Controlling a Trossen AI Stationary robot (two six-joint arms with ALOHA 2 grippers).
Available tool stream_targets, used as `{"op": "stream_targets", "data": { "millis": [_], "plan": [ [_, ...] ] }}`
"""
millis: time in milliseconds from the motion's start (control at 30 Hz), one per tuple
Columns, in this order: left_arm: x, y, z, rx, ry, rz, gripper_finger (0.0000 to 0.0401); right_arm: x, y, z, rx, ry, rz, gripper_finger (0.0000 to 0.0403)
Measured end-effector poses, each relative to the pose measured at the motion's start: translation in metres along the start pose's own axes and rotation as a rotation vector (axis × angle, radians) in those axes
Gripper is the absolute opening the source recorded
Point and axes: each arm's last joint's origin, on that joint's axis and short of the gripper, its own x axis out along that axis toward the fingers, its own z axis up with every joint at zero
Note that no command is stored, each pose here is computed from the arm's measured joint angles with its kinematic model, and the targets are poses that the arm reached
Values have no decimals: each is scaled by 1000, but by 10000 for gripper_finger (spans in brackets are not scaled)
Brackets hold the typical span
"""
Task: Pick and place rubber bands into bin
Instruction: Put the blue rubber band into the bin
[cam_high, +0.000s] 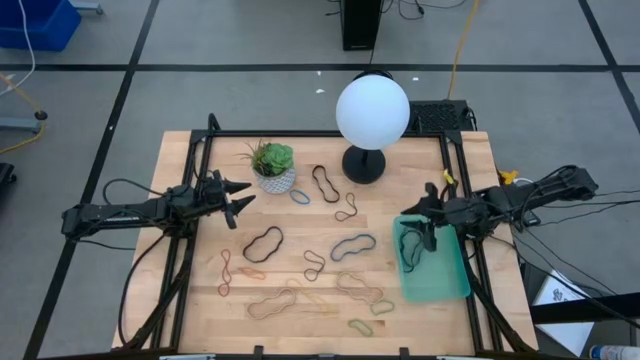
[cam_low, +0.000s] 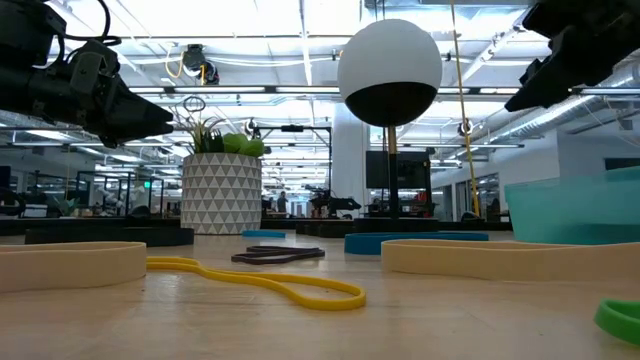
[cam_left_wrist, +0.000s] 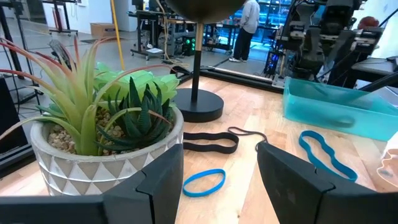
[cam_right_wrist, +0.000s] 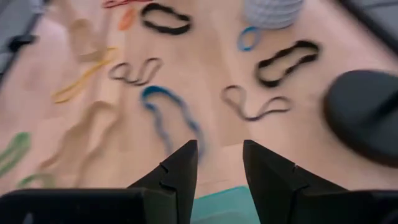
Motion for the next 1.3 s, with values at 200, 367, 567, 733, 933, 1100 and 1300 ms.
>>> {"op": "stream_targets", "data": {
  "millis": [200, 367, 567, 733, 933, 1100, 1300],
  "plan": [
    [0, 0, 0, -22, -3, -2, 214, 1, -8, -6, -6, 52, -117, 126],
    [0, -3, 6, -78, -57, -74, 214, 1, -10, -6, -1, 54, -130, 123],
    [-3, -11, 24, -109, -216, -253, 214, 1, -11, -5, -2, 54, -139, 123],
    [4, -18, 23, -100, -149, -231, 214, 2, -14, -5, -16, 56, -154, 122],
    [25, -37, 49, -17, -54, -246, 214, 2, -17, -4, 3, 55, -181, 125],
    [55, -61, 72, 165, 17, -278, 214, 3, -20, -4, 14, 54, -195, 122],
    [97, -90, 79, 265, 113, -309, 214, 3, -20, -4, 14, 55, -195, 123]
  ]
}}
